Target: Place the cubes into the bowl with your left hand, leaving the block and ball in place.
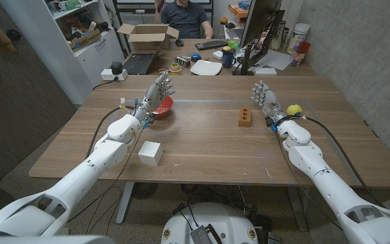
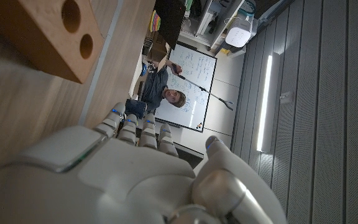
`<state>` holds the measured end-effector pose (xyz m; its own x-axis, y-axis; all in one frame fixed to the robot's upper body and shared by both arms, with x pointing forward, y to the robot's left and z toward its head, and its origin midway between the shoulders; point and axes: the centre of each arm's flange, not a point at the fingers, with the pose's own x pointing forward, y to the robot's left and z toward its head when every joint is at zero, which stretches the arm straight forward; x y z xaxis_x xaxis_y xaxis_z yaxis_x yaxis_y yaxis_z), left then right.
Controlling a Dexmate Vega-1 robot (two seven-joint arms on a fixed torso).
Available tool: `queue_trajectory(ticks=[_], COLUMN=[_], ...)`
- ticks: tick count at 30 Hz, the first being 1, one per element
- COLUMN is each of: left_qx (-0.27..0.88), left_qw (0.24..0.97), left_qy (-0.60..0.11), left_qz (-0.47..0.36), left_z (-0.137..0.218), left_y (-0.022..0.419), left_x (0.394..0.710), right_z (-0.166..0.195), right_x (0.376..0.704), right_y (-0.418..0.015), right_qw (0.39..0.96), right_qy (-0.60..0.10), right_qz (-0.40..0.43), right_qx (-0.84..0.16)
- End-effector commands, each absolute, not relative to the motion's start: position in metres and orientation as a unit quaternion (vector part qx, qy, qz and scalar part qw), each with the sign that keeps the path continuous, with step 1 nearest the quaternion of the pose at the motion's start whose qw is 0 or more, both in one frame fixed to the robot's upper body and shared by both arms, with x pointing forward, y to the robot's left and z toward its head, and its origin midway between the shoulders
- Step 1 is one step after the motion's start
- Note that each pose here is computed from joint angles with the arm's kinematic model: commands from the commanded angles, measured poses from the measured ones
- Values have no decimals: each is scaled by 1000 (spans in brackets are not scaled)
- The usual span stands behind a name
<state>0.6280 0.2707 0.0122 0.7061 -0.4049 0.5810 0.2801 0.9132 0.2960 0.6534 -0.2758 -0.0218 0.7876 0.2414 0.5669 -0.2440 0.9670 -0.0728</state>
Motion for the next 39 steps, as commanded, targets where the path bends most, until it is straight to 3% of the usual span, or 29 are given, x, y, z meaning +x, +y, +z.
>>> queue_trajectory(ticks=[1, 8, 31, 39], left_qx=[177, 233, 462, 493], left_qw=[896, 874, 773, 752], left_qy=[-356, -367, -405, -406], left_qz=[-198, -216, -159, -162], left_z=[27, 29, 48, 44], left_y=[272, 263, 231, 222], left_x=[585, 560, 470, 453], right_z=[-13, -7, -2, -4], right_x=[648, 648, 653, 657], right_y=[-269, -262, -261, -257], right_qw=[936, 930, 928, 928], right_qy=[-318, -329, -334, -332], right_qz=[147, 162, 164, 166], right_qx=[-17, -20, -14, -11])
